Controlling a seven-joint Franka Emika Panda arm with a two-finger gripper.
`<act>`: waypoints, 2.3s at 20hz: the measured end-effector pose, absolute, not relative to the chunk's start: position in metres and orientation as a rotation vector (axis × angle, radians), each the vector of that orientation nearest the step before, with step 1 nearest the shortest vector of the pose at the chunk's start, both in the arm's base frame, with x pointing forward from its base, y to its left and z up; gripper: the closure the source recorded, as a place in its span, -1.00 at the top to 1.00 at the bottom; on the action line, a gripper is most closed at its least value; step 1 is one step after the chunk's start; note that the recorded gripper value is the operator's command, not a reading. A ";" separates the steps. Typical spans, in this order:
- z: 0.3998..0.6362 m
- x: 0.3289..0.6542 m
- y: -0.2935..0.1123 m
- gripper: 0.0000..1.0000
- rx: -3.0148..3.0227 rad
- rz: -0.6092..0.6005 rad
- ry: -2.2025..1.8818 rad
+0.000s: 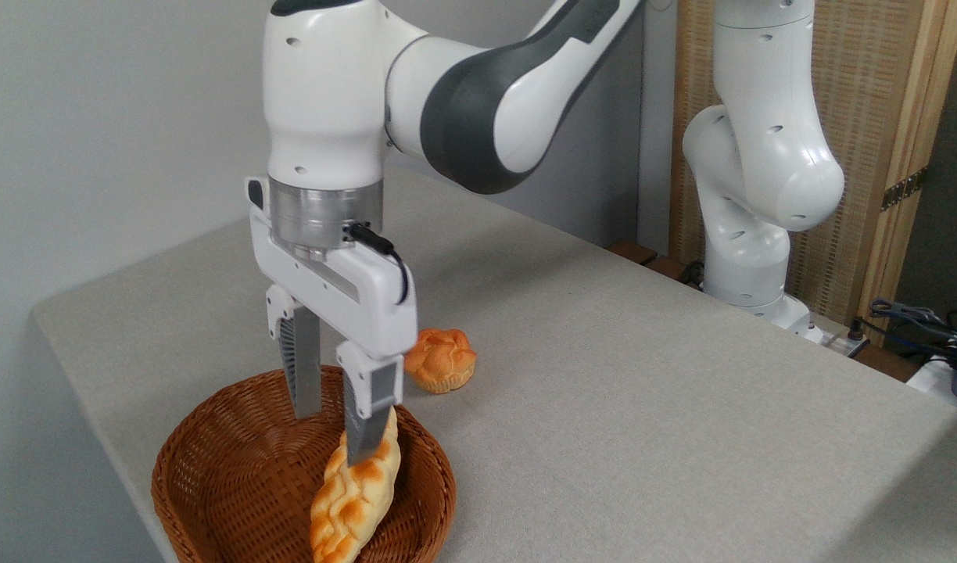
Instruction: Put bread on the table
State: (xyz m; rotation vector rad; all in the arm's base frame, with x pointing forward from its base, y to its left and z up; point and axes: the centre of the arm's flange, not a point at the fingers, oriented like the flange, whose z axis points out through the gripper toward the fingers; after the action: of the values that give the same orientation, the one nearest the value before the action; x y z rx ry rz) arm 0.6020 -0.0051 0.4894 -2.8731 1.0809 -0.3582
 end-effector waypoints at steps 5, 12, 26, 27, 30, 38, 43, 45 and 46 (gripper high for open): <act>0.470 0.603 0.000 1.00 -2.928 -0.307 0.970; 0.437 0.606 0.005 1.00 -2.941 -0.213 0.952; 0.426 0.609 -0.007 -0.42 -2.933 -0.186 0.979; 0.426 0.609 -0.007 -0.42 -2.933 -0.186 0.979; 0.426 0.609 -0.008 -0.42 -2.932 -0.187 0.982; 0.429 0.610 -0.010 -0.42 -2.929 -0.194 0.986; 0.433 0.611 -0.012 -0.39 -2.925 -0.207 0.991; 0.436 0.611 -0.015 -0.34 -2.922 -0.217 0.997; 0.439 0.611 -0.016 -0.34 -2.921 -0.224 1.001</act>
State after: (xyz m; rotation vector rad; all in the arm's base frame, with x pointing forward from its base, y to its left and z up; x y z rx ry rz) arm 0.6112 -0.0163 0.4389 -2.9208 1.0006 -0.2245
